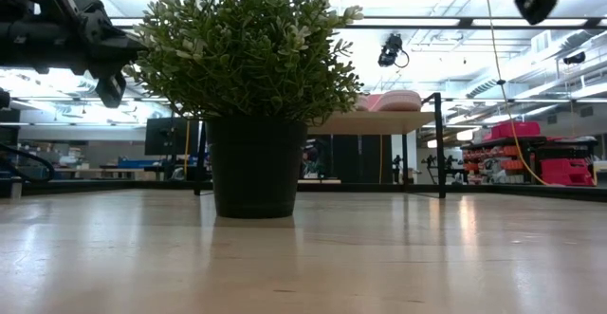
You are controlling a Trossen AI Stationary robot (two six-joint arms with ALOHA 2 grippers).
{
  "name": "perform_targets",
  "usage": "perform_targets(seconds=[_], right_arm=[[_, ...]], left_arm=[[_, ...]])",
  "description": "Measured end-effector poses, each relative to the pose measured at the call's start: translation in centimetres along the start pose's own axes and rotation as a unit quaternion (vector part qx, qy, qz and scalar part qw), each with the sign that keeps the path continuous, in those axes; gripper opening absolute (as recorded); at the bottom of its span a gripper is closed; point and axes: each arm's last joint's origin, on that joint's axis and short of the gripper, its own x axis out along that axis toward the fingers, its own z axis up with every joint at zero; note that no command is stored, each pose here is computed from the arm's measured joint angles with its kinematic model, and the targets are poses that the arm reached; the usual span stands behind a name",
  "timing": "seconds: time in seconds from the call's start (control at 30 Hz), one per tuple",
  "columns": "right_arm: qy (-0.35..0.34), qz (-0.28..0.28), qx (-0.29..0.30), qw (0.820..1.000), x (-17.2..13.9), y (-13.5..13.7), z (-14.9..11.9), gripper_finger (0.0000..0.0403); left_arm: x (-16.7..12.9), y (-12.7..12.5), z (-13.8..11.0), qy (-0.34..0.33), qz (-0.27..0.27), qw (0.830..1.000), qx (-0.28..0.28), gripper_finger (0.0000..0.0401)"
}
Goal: Pick and place slides into the shelf
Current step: Return to Home Position
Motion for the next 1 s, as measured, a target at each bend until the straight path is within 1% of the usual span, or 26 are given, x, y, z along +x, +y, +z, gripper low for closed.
perform_targets(seconds=[0.07,0.27,0.4,0.47,0.53,0.67,0.73,0.87,1.0], right_arm=[[-0.003,0.000,0.000,1.000,-1.1,-0.2,-0.3,0.0001],[-0.064,0.013,-0.014,0.998,-3.9,-0.4,-0.4,0.0000],[-0.118,0.027,-0.022,0.992,-4.2,-0.7,-1.0,0.0000],[-0.156,0.042,-0.021,0.987,-3.8,-0.8,-1.6,0.0000],[-0.179,0.054,-0.020,0.982,-3.0,-1.1,-2.6,0.0000],[-0.183,0.062,-0.011,0.981,-0.9,-1.8,-5.2,0.0000],[-0.188,0.075,0.001,0.979,0.3,-2.1,-6.4,0.0000],[-0.228,0.113,0.004,0.967,1.8,-2.4,-8.0,0.0000],[-0.231,0.131,0.025,0.964,3.2,-3.1,-10.3,0.0000]], left_arm=[[0.0,0.0,0.0,0.000,0.000,1.000,0.000,0.0013],[0.0,0.0,0.0,0.000,0.000,1.000,0.000,0.0025],[0.0,0.0,0.0,0.000,0.000,1.000,0.000,0.0032],[0.0,0.0,0.0,0.000,0.000,1.000,0.000,0.0034],[0.0,0.0,0.0,0.000,0.000,1.000,0.000,0.0034],[0.0,0.0,0.0,0.000,0.000,1.000,0.000,0.0028],[0.0,0.0,0.0,0.000,0.000,1.000,0.000,0.0025],[0.0,0.0,0.0,0.000,0.000,1.000,0.000,0.0019],[0.0,0.0,0.0,0.000,0.000,1.000,0.000,0.0019]])
